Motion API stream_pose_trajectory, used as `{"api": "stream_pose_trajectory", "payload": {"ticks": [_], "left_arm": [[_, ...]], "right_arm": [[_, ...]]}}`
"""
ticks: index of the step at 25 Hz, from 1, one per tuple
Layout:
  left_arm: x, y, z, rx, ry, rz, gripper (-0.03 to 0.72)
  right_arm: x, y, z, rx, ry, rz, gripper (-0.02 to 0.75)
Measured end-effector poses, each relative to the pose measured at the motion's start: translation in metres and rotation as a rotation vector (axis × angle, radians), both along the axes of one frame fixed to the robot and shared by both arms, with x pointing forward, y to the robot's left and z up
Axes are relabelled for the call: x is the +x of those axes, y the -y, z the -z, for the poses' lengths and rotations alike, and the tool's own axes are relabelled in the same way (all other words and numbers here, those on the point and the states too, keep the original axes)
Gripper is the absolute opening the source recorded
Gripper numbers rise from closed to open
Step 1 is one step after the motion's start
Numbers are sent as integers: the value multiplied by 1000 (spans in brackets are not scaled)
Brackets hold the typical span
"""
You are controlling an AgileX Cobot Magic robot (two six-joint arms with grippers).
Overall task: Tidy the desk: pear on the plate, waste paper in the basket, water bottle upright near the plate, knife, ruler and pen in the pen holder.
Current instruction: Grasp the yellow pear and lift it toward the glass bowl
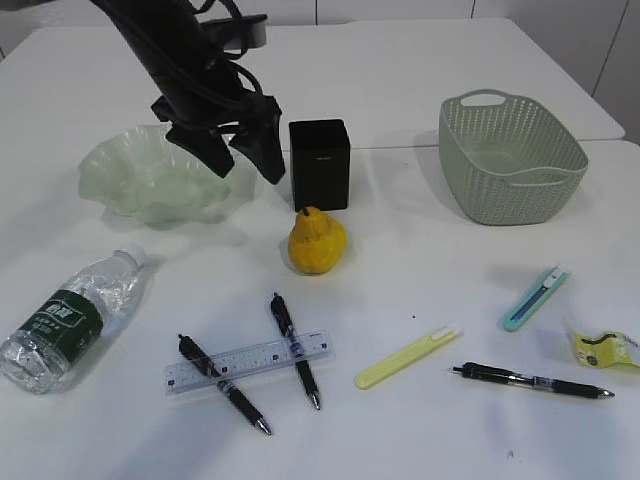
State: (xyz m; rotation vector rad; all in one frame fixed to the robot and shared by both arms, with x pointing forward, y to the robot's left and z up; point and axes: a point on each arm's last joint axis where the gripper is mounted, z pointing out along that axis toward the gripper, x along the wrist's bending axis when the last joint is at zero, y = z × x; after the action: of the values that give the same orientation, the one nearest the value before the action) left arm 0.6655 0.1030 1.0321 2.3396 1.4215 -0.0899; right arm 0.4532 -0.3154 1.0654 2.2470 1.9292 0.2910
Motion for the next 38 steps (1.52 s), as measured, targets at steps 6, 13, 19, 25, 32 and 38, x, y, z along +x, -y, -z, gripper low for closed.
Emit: {"api": "stream_pose_trajectory", "payload": {"ticks": [6,13,19,25,32,38], "left_arm": [[2,4,13,-26,-40,-3,584],[2,19,7,-196,-59,-34,571],[10,27,0,-320,1,-94,569],[10,27,1,-307,24,-42,563],[11,24,23,-218,-29,4,562],[17,38,44,-99,-37,85,545]], "right_arm": [[12,1,12,2,-27,1,369],[14,1,14,2,-26,0,369],[14,1,14,2,-26,0,369],[15,2,14,-1,-17,0,369],[16,2,14,-2,-9,-1,369],[17,2,14,-2,-3,-1,369]]}}
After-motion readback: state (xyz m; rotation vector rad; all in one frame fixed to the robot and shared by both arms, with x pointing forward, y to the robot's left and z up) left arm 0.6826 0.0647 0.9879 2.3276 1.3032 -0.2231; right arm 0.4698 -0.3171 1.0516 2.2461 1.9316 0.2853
